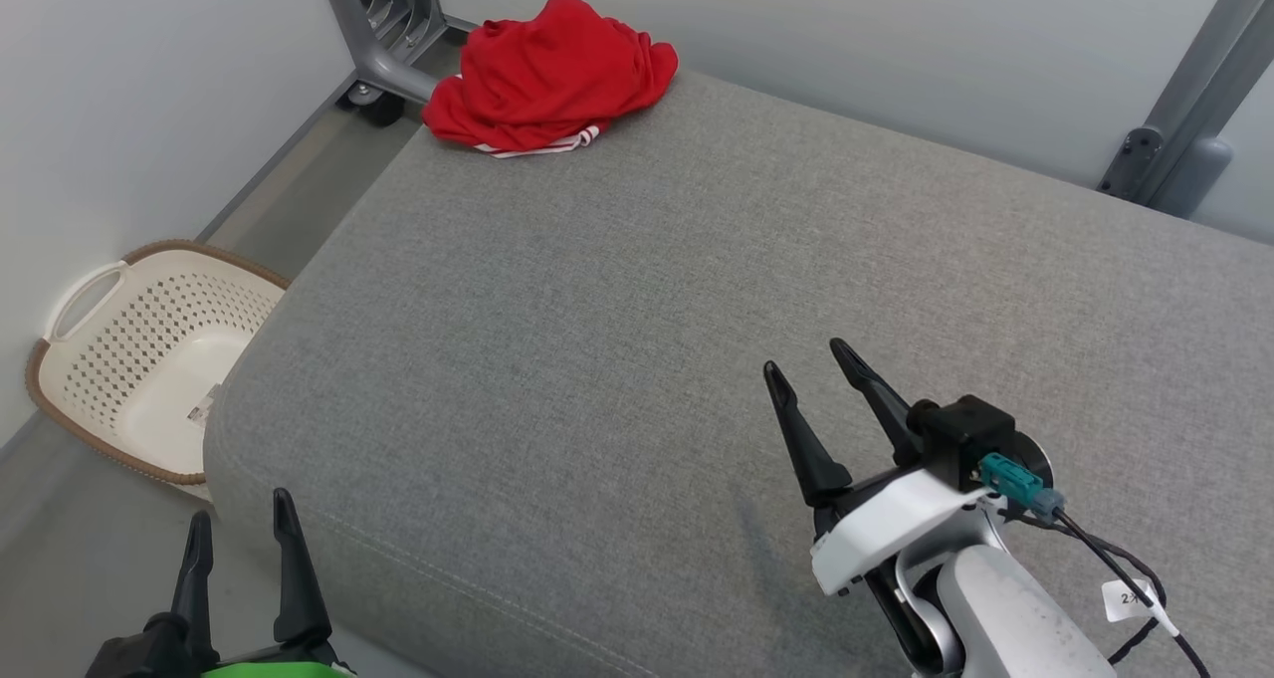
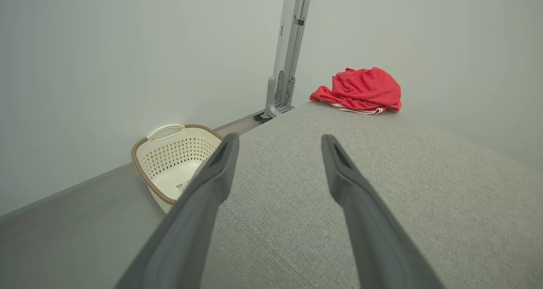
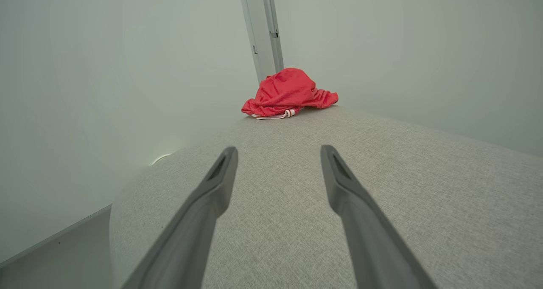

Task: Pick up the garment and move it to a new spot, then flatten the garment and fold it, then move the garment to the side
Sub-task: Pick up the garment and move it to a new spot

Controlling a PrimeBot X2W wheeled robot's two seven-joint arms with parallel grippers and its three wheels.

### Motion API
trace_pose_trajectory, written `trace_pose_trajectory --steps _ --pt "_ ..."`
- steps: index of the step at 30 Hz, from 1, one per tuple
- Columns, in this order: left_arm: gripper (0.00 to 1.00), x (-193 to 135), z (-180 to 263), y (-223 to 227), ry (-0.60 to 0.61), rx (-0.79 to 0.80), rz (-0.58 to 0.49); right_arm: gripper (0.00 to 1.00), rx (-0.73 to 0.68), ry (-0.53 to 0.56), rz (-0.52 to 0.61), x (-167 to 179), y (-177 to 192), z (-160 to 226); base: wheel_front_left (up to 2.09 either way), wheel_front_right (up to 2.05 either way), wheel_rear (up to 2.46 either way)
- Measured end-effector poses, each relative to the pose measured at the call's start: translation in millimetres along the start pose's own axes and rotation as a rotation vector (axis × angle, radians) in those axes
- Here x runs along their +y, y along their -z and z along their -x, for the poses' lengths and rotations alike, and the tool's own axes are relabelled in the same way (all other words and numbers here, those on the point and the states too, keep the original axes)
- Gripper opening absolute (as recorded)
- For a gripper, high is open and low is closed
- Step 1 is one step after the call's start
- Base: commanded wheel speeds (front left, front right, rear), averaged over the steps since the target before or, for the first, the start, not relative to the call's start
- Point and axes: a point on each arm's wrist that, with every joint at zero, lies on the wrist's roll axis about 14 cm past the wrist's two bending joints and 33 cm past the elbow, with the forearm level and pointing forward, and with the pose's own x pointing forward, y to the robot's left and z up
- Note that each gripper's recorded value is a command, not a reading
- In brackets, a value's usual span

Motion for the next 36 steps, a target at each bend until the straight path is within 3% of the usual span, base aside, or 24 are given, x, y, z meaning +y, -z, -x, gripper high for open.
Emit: trace_pose_trajectory --steps 7,13,18,21,23,29,36 --pt "1.0 -15 -23 2 0.032 0.013 -0.022 1.0 0.017 0.06 0.023 -30 7 -4 0.0 0.0 0.0" --pt "1.0 -38 -92 -38 0.132 -0.089 -0.144 1.0 -0.023 0.103 0.092 -61 -10 -19 0.0 0.0 0.0" --pt "1.0 -81 -167 -80 0.269 -0.157 -0.325 1.0 -0.056 0.124 0.141 -88 -24 -28 0.0 0.0 0.0" --pt "1.0 -121 -208 -86 0.372 -0.136 -0.444 1.0 -0.066 0.167 0.165 -113 -27 -23 0.0 0.0 0.0" --pt "1.0 -146 -233 -85 0.409 -0.114 -0.465 1.0 -0.07 0.203 0.175 -130 -27 -17 0.0 0.0 0.0" --pt "1.0 -195 -292 -51 0.46 0.009 -0.461 1.0 -0.09 0.302 0.187 -169 -29 6 0.0 0.0 0.0" --pt "1.0 -215 -327 46 0.5 0.262 -0.574 1.0 -0.084 0.41 0.227 -206 -28 35 0.0 0.0 0.0"
